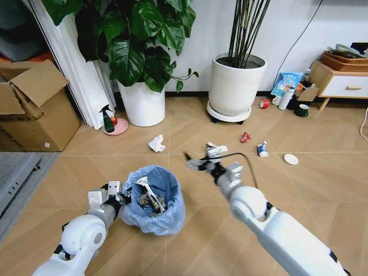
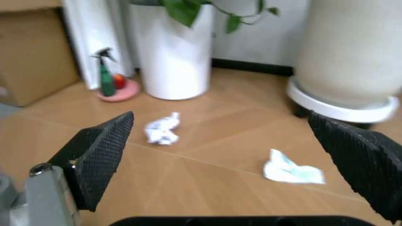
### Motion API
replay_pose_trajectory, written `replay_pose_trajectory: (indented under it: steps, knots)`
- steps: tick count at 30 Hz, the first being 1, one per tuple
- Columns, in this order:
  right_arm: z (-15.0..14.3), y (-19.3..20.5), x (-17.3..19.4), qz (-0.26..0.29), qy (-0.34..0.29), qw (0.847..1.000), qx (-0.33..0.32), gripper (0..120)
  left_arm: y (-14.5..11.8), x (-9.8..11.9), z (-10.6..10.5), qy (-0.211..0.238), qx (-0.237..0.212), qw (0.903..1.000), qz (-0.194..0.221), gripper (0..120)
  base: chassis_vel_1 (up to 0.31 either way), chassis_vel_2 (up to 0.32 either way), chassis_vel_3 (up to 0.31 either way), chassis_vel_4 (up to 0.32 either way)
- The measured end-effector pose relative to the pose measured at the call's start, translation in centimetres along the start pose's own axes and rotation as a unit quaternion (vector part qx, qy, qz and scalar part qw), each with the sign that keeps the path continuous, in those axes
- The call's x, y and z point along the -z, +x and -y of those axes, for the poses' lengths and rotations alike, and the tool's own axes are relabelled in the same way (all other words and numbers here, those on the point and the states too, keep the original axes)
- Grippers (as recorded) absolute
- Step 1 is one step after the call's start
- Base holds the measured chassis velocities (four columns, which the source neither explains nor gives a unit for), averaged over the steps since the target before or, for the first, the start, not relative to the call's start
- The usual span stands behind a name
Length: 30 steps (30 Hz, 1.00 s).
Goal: Pick up the trash bin and place the garbage on the floor into it.
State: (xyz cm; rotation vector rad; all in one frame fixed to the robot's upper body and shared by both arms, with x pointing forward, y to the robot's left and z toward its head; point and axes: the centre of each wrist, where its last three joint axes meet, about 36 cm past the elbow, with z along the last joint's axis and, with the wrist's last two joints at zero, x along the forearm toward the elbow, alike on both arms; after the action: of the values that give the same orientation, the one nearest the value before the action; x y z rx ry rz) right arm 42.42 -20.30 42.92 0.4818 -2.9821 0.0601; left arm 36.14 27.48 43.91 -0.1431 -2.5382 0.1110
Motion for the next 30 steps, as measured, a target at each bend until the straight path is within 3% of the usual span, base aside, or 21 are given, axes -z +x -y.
replay_pose_trajectory:
  steps: [17,30]
  knots:
    - [-1.2,0.5,-1.0,-0.018,-0.019,0.999,-0.021,100,0.8,-0.5,0.3,-0.003,-0.003,1.0000,-0.005,0,-0.001,0.007,0.002,-0.010]
    - [-2.0,0.2,-1.5,-0.022,-0.025,0.999,-0.018,100,0.8,-0.5,0.4,-0.003,-0.006,1.0000,-0.004,0,-0.020,0.145,0.025,-0.140]
